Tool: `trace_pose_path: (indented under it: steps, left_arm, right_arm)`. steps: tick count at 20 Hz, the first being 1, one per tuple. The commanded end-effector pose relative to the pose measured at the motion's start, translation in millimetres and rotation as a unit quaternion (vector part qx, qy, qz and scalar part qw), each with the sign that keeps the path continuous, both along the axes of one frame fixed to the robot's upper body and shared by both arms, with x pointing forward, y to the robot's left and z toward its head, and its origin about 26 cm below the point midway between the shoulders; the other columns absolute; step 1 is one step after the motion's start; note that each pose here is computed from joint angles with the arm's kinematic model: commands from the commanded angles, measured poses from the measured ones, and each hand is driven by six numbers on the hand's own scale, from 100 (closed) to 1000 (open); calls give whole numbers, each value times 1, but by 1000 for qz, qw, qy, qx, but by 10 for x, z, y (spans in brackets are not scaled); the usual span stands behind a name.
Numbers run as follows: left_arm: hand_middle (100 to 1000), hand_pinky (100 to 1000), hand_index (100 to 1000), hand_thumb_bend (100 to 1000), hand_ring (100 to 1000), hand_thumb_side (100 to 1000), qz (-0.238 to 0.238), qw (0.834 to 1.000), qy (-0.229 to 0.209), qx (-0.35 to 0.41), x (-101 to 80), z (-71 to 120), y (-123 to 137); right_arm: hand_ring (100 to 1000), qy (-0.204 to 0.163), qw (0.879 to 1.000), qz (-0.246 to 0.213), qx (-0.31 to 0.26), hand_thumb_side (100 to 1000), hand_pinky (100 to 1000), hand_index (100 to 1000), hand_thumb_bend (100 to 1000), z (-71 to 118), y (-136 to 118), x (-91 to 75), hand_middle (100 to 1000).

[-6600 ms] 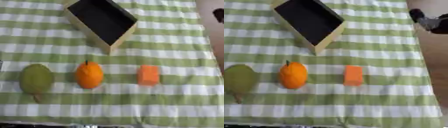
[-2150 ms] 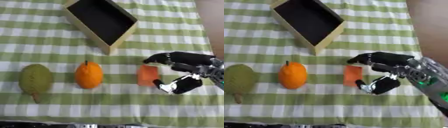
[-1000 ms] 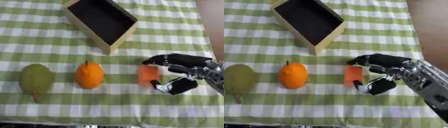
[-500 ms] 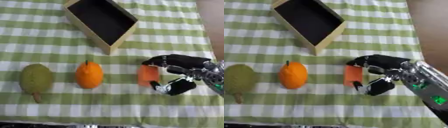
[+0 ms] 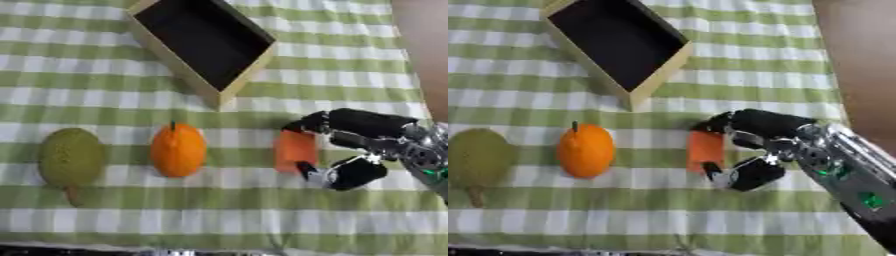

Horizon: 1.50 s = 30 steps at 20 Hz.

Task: Pick up objects on the table and place them in the box.

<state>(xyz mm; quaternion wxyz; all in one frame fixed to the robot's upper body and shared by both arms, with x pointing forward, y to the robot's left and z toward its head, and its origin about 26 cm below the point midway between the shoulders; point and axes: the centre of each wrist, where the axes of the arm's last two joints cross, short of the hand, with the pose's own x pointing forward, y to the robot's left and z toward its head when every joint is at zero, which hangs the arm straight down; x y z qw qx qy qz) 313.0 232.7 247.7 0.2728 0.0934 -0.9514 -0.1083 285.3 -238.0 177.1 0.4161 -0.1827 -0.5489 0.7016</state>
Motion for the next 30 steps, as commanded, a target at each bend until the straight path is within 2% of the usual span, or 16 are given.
trace_pose_path:
  steps: [1, 4, 7, 17, 23, 30]
  left_arm:
    - [698, 792, 876, 423, 767, 632, -6, 1000, -15, 3, -36, 83, -17]
    - [698, 791, 876, 420, 767, 635, -7, 1000, -14, 4, -36, 82, -21]
    - [699, 791, 876, 417, 768, 637, -9, 1000, -12, 6, -36, 80, -23]
    - [700, 790, 875, 406, 768, 647, -10, 1000, -8, 11, -36, 76, -29]
    - [701, 790, 875, 405, 769, 648, -9, 1000, -6, 12, -37, 72, -24]
    - [701, 790, 875, 403, 769, 647, -8, 1000, -5, 14, -38, 67, -18]
  right_arm:
    - [844, 4, 1000, -2, 7, 405, 838, 917, 100, -24, -39, -33, 748]
    - [833, 6, 1000, -1, 17, 365, 823, 895, 100, -65, -64, -50, 731]
    - [812, 4, 1000, 0, 28, 328, 809, 832, 100, -73, -82, -55, 694]
    - [775, -17, 998, -2, 53, 221, 800, 765, 100, -58, -114, -50, 606]
    - [778, -48, 996, 4, 74, 122, 804, 745, 100, 56, -155, -12, 574]
    - [769, -100, 992, 40, 72, 132, 802, 734, 100, 326, -206, 56, 560]
